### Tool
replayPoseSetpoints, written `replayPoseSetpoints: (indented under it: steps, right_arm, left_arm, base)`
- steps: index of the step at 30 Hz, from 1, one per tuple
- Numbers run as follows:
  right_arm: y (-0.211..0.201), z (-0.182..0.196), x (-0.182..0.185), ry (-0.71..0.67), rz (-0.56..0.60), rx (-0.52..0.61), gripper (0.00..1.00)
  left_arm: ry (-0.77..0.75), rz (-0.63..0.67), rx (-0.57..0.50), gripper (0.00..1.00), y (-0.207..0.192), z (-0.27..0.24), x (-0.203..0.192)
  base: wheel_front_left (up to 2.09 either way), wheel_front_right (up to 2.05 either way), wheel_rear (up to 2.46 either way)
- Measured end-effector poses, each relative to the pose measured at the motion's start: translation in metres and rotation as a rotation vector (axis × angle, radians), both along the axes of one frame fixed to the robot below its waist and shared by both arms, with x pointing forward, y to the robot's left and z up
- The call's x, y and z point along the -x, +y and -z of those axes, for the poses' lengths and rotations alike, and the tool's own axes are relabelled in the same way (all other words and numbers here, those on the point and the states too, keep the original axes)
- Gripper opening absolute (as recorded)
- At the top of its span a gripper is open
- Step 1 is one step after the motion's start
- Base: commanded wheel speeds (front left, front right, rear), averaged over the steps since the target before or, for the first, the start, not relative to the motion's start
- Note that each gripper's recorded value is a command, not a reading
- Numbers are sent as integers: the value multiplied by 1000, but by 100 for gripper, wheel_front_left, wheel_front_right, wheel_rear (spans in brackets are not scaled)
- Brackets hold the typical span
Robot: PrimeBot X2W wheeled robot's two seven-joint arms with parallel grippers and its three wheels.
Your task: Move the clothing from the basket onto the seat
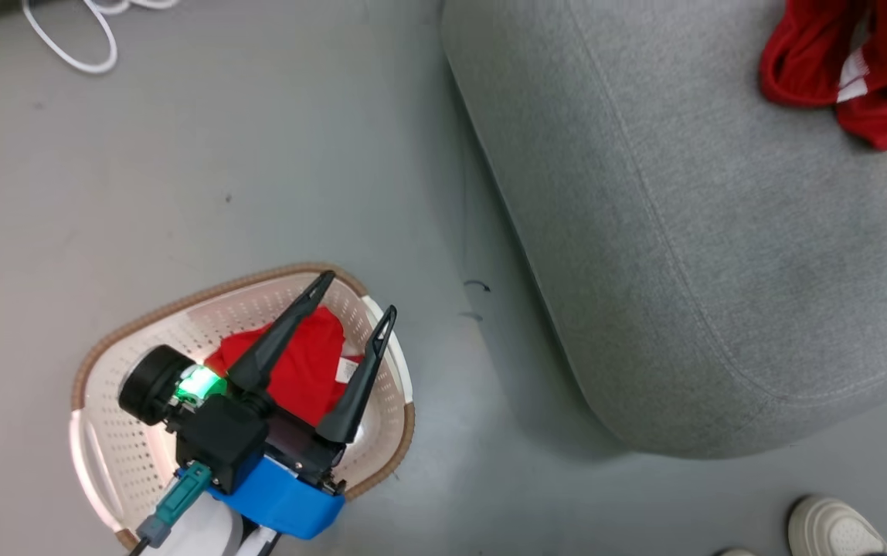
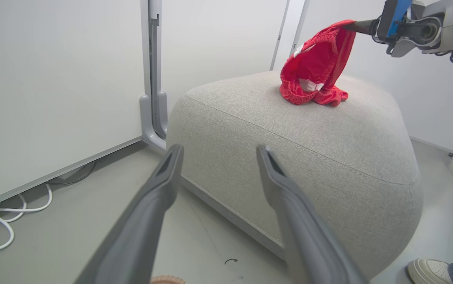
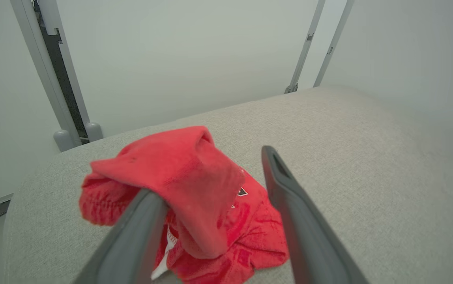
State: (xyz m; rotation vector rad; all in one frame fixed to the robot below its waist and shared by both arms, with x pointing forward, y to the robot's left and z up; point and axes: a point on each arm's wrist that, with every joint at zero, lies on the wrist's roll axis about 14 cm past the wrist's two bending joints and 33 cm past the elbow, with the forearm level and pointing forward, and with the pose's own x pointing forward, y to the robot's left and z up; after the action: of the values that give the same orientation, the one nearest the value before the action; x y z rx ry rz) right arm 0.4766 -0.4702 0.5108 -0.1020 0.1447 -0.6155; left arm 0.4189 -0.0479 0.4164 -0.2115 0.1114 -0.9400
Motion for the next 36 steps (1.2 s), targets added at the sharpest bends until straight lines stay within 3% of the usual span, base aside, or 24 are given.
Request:
replayPoseSetpoints:
  steps: [12, 17, 30, 36]
  right_arm:
    - [39, 15, 38, 32, -90, -80, 100]
    - [59, 10, 42, -12, -155, -60, 100]
    - [152, -11, 54, -196, -373, -25, 100]
    - [194, -7, 63, -199, -455, -47, 100]
  left_arm:
    - [-47, -83, 31, 100, 7, -47, 20]
    - [-58, -133, 40, 100, 16, -60, 27]
    - [-57, -299, 18, 100, 58, -70, 45]
    - [-53, -404, 1, 100, 89, -70, 50]
  base:
    - [0, 0, 0]
    - [0, 0, 0]
    - [0, 0, 0]
    - [0, 0, 0]
